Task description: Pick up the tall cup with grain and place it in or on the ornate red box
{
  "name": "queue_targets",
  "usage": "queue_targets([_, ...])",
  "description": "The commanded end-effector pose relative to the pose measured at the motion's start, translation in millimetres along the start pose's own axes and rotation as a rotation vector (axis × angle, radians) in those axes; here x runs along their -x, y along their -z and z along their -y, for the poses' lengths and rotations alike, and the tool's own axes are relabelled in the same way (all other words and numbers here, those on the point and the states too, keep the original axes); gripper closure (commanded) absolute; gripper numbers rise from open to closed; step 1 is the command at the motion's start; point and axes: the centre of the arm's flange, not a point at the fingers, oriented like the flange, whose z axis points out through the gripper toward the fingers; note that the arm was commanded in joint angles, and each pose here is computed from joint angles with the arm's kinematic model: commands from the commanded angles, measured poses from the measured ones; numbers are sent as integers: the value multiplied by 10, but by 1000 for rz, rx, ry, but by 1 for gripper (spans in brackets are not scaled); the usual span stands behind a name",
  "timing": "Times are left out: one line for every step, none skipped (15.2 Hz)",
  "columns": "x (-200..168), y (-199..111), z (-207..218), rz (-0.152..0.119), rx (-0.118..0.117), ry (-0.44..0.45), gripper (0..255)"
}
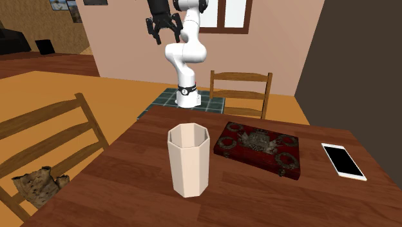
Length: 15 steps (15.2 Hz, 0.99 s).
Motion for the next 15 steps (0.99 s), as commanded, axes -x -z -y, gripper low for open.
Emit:
queue_targets([0,0,0,0,0,0,0])
queue_targets([-114,-37,57,-1,4,2,0])
queue_targets([-229,-74,115,-2,8,4,0])
queue_targets([-343,-110,172,-3,11,6,0])
queue_targets([-457,-147,230,-4,15,8,0])
queue_targets([-571,-185,287,-5,19,10,0])
queue_targets([-685,-222,345,-6,23,12,0])
queue_targets([-799,-259,403,-7,26,13,0])
queue_targets([-913,-297,460,-8,30,15,0])
queue_targets([-1026,-334,518,-9,34,17,0])
queue_targets([-1140,-372,576,-10,38,19,0])
queue_targets([-1254,-409,634,-11,41,21,0])
queue_targets([-1367,-447,692,-12,45,23,0])
queue_targets([-1481,-485,751,-13,49,25,0])
queue_targets([-1594,-523,809,-14,53,27,0])
